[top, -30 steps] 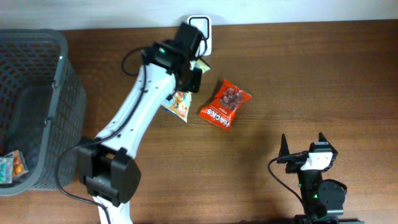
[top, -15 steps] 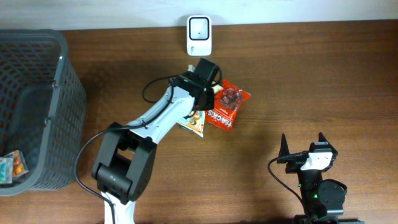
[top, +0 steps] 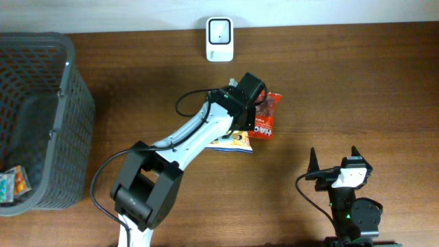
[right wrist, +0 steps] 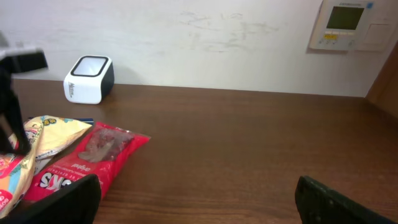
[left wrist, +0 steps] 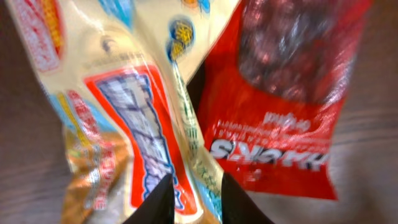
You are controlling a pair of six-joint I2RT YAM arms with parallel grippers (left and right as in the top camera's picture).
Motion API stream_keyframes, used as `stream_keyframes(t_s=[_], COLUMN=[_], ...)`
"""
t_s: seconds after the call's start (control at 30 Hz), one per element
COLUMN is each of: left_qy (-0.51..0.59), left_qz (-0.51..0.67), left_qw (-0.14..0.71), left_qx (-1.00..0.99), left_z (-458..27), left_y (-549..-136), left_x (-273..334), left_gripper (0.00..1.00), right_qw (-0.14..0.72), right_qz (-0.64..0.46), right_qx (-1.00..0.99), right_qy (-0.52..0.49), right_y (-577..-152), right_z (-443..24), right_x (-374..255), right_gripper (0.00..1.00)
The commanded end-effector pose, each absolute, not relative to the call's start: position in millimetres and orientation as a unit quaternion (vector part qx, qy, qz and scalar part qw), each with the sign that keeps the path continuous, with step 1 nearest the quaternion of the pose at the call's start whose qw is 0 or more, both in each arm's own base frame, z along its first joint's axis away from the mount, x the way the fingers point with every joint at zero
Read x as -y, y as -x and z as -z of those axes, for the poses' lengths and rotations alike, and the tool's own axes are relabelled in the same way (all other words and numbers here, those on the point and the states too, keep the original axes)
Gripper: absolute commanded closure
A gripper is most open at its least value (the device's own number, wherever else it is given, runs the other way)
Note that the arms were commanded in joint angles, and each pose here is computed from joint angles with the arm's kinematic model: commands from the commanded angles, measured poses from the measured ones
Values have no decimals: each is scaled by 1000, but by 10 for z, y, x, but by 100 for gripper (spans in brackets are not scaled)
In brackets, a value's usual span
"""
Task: Scan the item barcode
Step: 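Place the yellow chip bag beside the red bag with the left gripper, then reach the left gripper into the basket and grasp the green tissue pack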
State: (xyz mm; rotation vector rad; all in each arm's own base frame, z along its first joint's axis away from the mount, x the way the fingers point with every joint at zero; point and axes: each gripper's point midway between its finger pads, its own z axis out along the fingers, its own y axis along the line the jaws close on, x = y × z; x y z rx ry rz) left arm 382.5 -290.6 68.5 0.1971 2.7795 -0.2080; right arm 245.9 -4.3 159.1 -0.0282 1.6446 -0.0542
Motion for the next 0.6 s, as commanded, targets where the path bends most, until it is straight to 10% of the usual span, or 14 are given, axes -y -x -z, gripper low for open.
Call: stream_keyframes(t_s=[0.0,0.33,0.43,0.57], left_qy=[-50,-14,51,149], left_qz=[97,17,-41,-135], left_qw=[210,315,372,416], left_qx=[-972,-949,-926,-887], left_z=[-1220,-2755,-3284,-3854], left_y=[-4060,-4251,-4208,-3833], left_x=[2862,1534,797,-441], left_gripper=[70,40,1,1], right_qw=[679,679,679,679], right_qz=[22,22,22,22], right_qx=[-734,-734,-734,-734], right_qy=[10,10,10,10], right_y=[-2460,-2460,-2460,-2460], right_z=[-1560,-1560,-1560,-1561], right_x=[38,38,38,38], right_gripper=[2,1,1,2])
